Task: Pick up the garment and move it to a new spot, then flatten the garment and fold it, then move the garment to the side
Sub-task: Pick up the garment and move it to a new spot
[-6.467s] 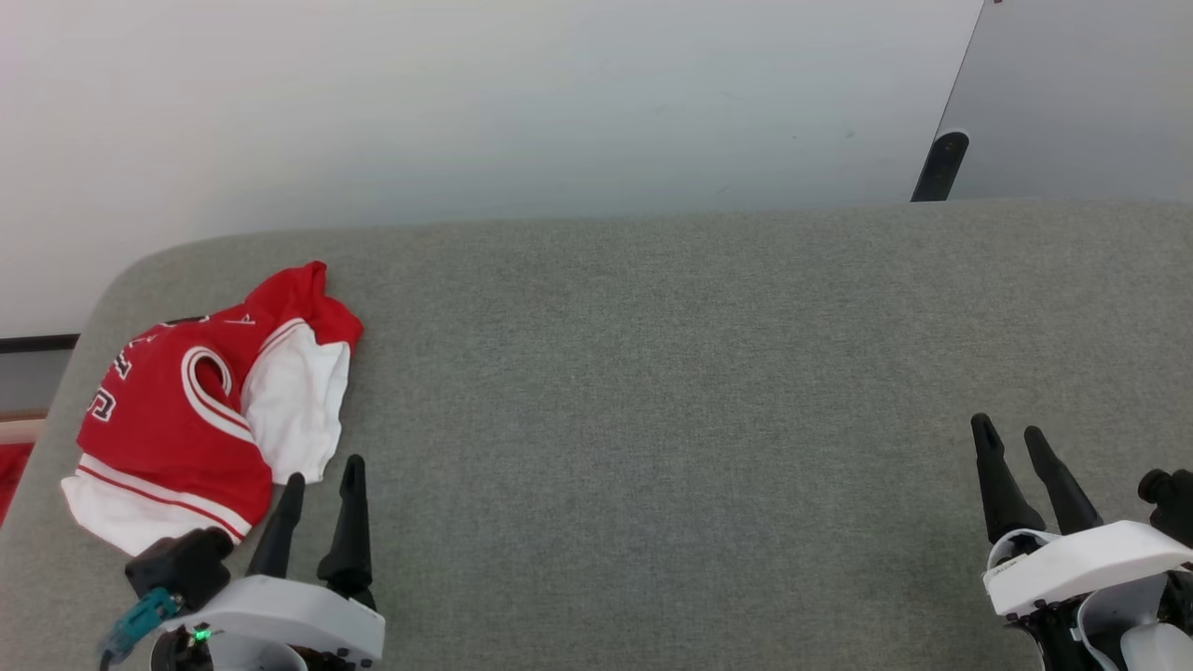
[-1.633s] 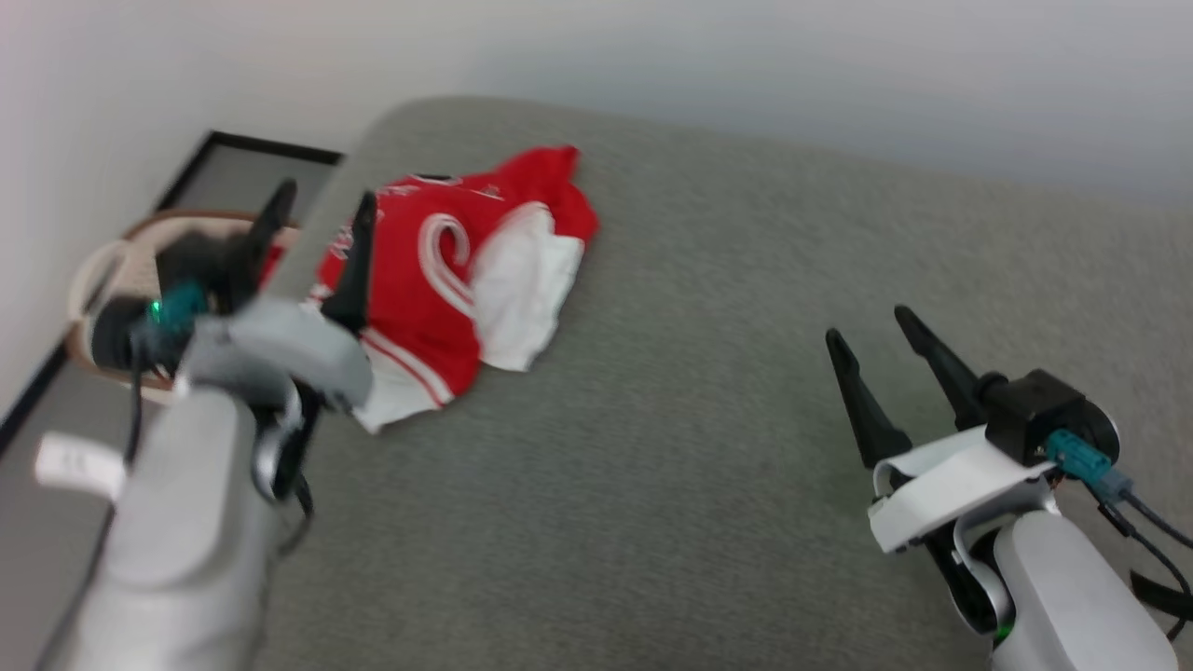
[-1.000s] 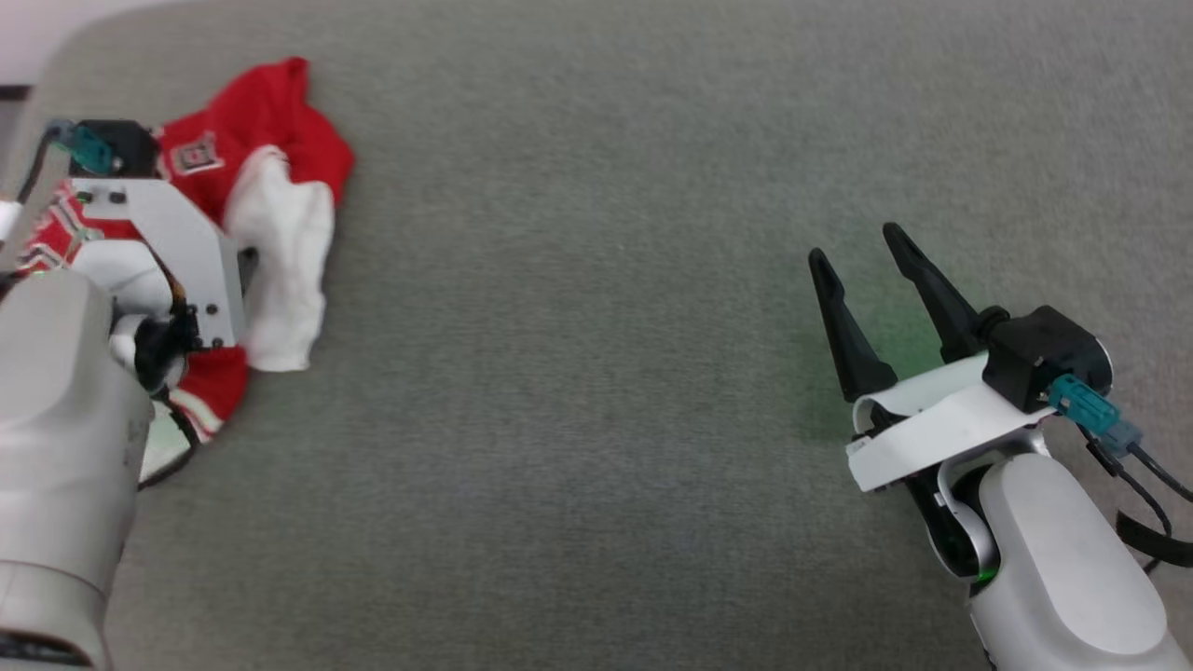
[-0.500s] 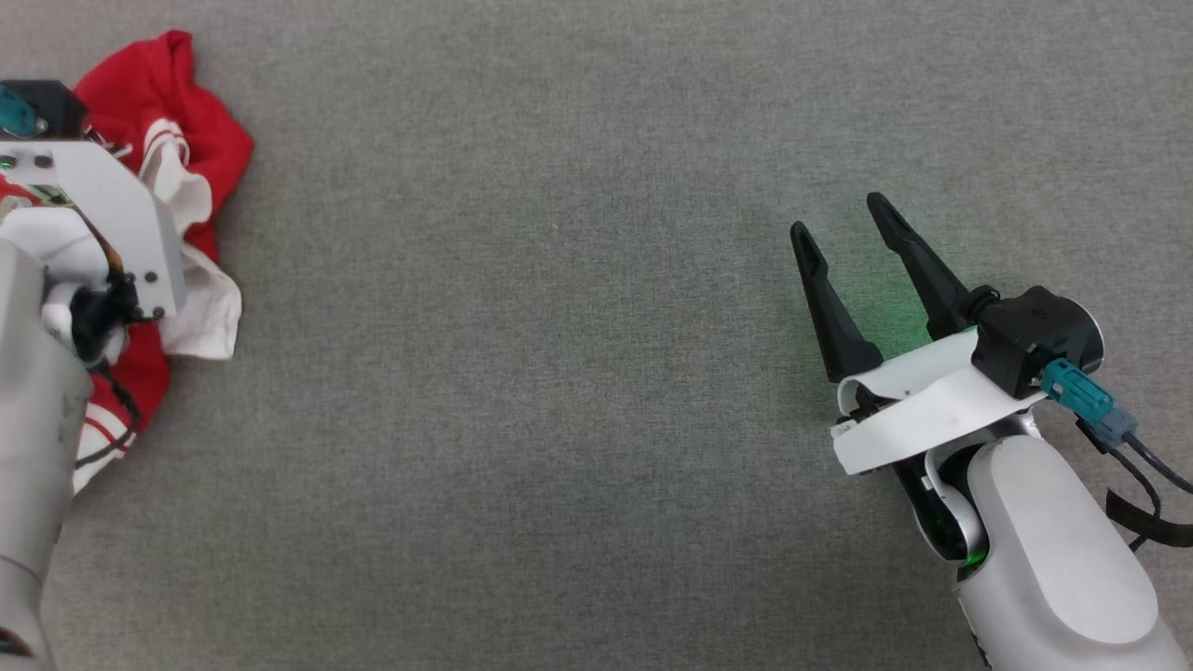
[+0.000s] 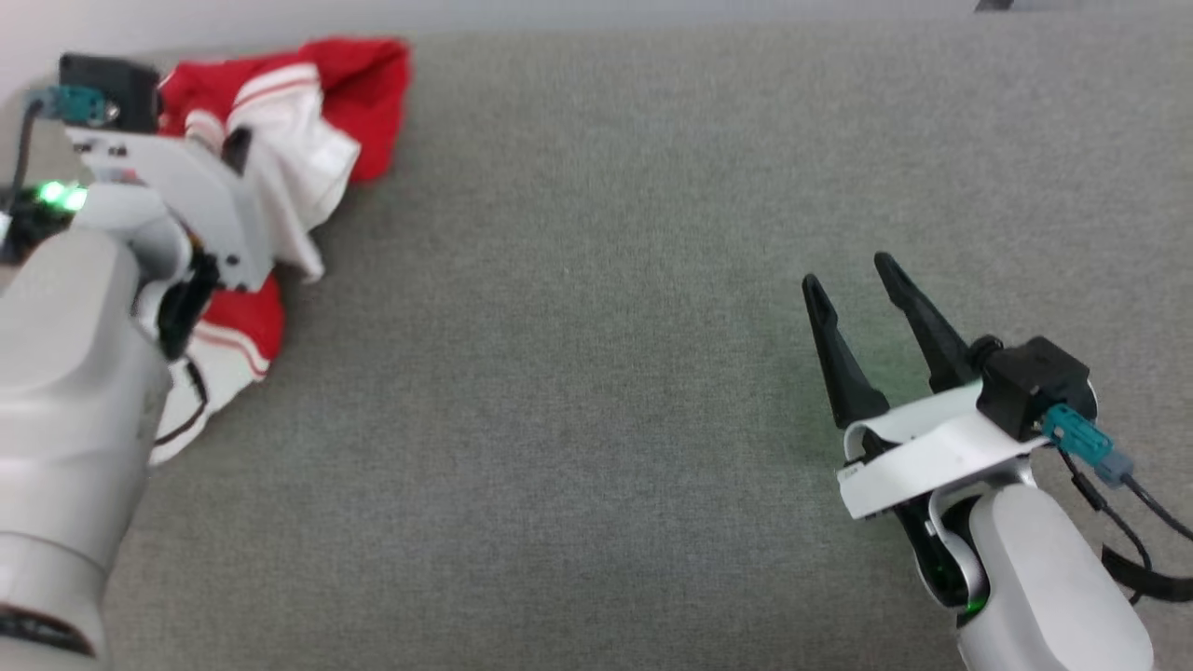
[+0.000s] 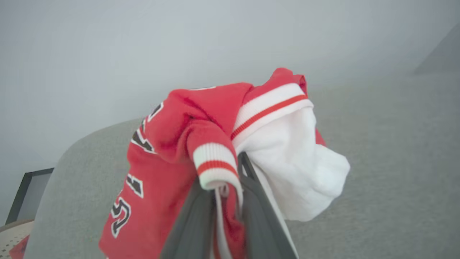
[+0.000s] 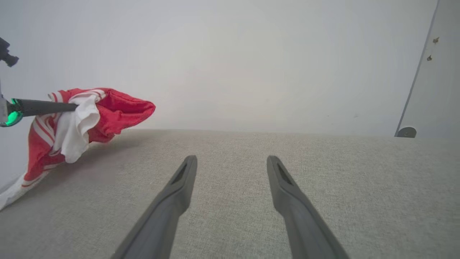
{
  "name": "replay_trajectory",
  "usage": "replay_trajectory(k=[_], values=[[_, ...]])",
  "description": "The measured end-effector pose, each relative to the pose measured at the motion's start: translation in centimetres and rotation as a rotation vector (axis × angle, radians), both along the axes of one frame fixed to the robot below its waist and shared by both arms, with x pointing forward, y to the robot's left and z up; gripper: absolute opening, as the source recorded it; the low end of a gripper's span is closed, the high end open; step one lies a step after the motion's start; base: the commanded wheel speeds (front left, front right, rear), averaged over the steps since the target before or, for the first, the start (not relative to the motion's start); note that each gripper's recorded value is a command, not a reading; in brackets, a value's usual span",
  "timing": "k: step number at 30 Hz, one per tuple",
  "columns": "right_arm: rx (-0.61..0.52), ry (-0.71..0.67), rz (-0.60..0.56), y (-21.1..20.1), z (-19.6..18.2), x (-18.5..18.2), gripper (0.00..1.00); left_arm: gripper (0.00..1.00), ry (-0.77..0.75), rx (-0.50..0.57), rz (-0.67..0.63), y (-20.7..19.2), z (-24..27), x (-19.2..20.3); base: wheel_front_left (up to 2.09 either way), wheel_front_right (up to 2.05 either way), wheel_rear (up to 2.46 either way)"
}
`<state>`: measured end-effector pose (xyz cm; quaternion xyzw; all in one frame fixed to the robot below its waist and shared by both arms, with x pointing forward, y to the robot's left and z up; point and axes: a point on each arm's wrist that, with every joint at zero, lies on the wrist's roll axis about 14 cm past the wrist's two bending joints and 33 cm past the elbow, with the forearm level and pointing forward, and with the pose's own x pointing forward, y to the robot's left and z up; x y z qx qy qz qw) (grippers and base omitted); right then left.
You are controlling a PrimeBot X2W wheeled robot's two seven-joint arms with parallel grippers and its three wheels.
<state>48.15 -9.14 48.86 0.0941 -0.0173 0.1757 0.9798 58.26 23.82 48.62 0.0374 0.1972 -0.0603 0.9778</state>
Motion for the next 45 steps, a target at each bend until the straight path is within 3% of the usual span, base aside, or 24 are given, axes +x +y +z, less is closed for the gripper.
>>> replay_trajectory(k=[5,10,20,28,35,45], values=[[0.023,-0.016,-0.05,-1.4,1.2,-1.4,1.0,0.0,-0.134,-0.061,-0.118,-5.4,4.8,0.6,0.0,0.0,0.0],[0.039,-0.015,-0.131,-3.9,1.5,-2.8,1.0,0.0,-0.178,-0.064,-0.308,-12.5,6.9,0.4,0.0,0.0,0.0],[0.056,-0.038,-0.329,-10.4,2.6,-5.6,1.0,0.0,-0.16,-0.08,-0.655,-26.2,7.4,-2.5,0.0,0.0,0.0],[0.058,-0.048,-0.437,-13.9,3.1,-7.6,1.0,0.0,-0.093,-0.124,-0.829,-34.1,5.4,-5.4,0.0,0.0,0.0],[0.068,-0.043,-0.503,-16.0,3.2,-8.9,1.0,0.0,0.041,-0.117,-0.918,-38.2,0.9,-8.2,0.0,0.0,0.0],[0.07,-0.031,-0.558,-17.7,2.9,-9.6,1.0,0.0,0.278,0.029,-0.961,-37.8,-6.5,-9.7,0.0,0.0,0.0]])
